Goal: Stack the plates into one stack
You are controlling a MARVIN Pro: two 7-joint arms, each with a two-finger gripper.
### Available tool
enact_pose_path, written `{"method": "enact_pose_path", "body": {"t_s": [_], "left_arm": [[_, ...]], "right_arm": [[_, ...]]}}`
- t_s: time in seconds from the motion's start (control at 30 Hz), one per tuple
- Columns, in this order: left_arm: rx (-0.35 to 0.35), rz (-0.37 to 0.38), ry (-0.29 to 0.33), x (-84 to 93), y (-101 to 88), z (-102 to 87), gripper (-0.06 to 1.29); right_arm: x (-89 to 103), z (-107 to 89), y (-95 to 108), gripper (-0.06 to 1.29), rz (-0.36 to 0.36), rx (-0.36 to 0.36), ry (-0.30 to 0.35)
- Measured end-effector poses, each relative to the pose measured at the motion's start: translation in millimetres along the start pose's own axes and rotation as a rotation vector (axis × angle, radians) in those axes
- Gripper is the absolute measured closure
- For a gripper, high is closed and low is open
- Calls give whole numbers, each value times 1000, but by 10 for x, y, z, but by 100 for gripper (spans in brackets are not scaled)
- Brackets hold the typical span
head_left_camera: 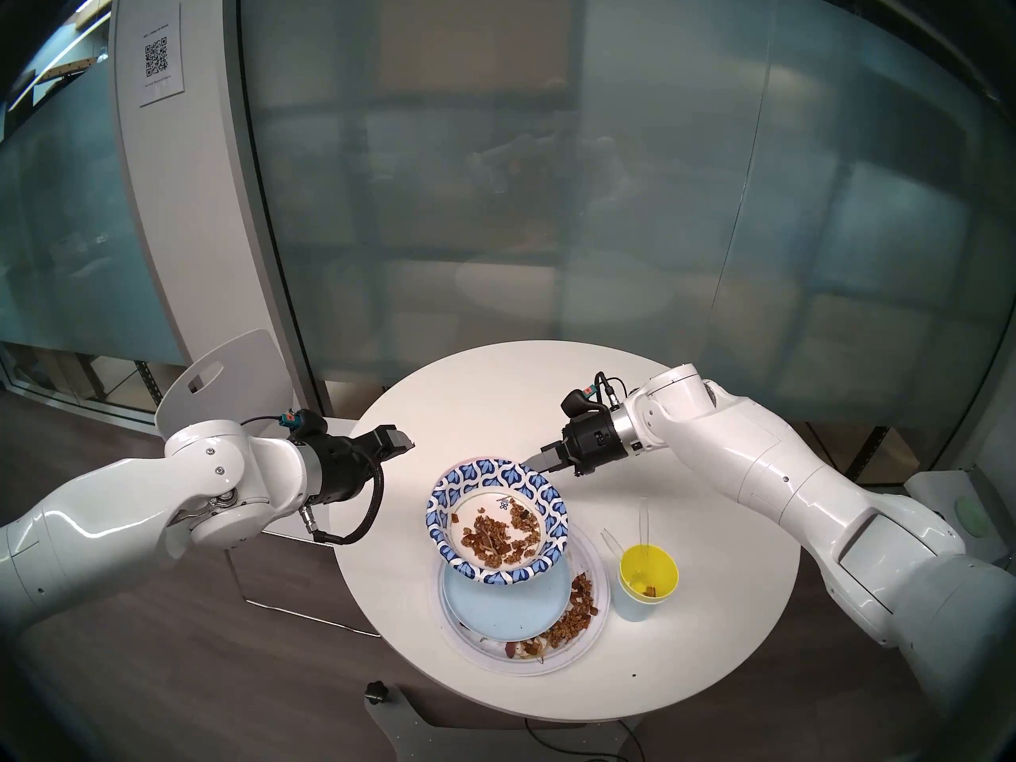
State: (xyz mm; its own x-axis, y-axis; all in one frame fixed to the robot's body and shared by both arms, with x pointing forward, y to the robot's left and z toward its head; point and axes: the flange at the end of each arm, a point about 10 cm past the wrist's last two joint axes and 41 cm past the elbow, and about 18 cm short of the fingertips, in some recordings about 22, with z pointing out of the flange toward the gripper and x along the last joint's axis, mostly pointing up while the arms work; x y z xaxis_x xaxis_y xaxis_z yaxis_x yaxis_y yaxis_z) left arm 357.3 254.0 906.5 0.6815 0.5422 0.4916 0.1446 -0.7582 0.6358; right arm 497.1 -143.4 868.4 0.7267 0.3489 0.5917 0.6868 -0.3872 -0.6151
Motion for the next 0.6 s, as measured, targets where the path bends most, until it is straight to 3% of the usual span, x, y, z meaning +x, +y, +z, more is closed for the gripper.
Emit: {"method": "enact_pose_path", "body": {"t_s": [0.2,0.6], "left_arm": [[1,-18,4,3,-6,11,2],[27,-64,19,69,-145,26,2]], "right_arm": [[179,-16,-27,125,-12,-4,18],[254,4,124,125,20,-34,14]]}}
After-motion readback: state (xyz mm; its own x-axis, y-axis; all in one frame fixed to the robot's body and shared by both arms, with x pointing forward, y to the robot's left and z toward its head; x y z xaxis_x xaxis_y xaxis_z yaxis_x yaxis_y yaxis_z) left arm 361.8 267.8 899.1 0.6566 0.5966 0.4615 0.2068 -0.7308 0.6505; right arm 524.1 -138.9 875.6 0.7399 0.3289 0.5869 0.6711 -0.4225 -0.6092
